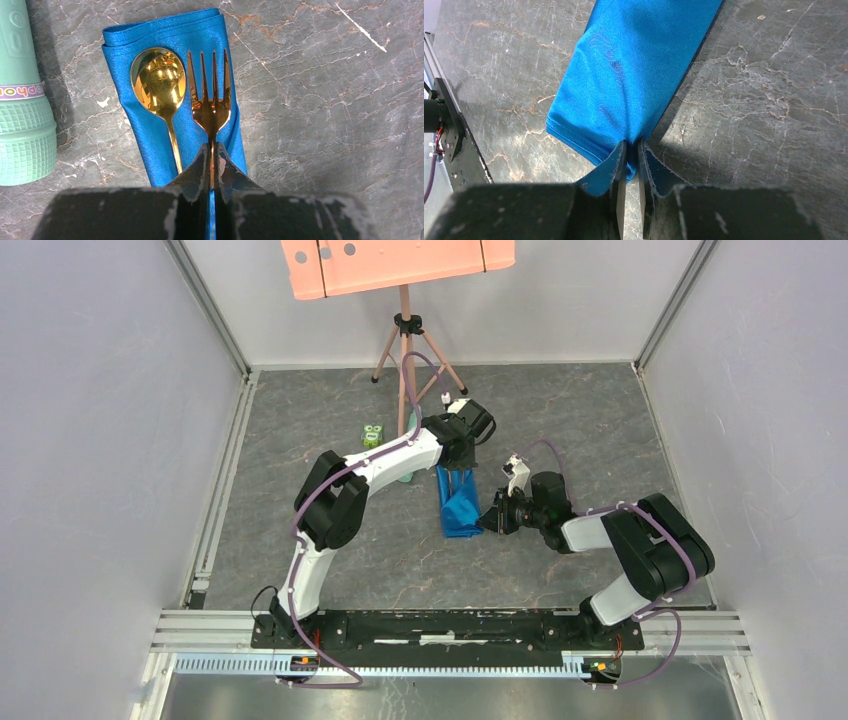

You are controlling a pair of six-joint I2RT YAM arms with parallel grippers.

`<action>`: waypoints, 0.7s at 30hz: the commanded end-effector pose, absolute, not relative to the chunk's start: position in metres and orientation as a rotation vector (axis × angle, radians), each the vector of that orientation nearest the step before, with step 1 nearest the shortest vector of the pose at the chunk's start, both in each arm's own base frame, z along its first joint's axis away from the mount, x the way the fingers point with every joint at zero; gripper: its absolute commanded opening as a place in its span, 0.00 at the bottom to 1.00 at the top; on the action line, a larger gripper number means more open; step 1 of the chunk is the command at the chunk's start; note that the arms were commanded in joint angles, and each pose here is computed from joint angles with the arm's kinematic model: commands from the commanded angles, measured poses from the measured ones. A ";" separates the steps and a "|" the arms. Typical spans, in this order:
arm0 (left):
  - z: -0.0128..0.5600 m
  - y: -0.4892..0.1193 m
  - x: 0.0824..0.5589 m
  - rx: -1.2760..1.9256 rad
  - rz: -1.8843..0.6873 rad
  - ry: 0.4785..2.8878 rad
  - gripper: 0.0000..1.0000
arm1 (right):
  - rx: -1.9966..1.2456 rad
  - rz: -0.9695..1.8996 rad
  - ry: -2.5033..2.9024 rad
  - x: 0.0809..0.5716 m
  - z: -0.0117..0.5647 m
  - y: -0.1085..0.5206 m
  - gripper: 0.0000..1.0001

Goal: Fold the napkin into a case and place the utensils inside
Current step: Insert the fork into the folded napkin.

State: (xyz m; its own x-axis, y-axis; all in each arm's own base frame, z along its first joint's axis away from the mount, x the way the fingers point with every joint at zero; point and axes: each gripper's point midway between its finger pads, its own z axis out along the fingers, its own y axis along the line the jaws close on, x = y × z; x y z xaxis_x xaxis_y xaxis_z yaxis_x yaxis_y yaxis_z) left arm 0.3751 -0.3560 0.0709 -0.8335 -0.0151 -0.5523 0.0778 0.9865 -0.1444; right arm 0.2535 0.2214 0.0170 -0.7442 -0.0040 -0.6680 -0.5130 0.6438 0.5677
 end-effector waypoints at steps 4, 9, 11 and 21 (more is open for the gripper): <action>0.063 -0.361 0.369 0.013 -0.230 2.580 0.02 | -0.399 1.027 2.282 0.242 0.003 0.218 0.17; 0.053 -0.359 0.368 0.021 -0.200 2.600 0.04 | -0.401 1.026 2.282 0.242 0.003 0.219 0.17; 0.050 -0.359 0.368 0.022 -0.195 2.607 0.04 | -0.402 1.028 2.284 0.242 0.002 0.219 0.17; 0.048 -0.360 0.368 0.028 -0.193 2.615 0.11 | -0.404 1.031 2.282 0.242 0.003 0.220 0.16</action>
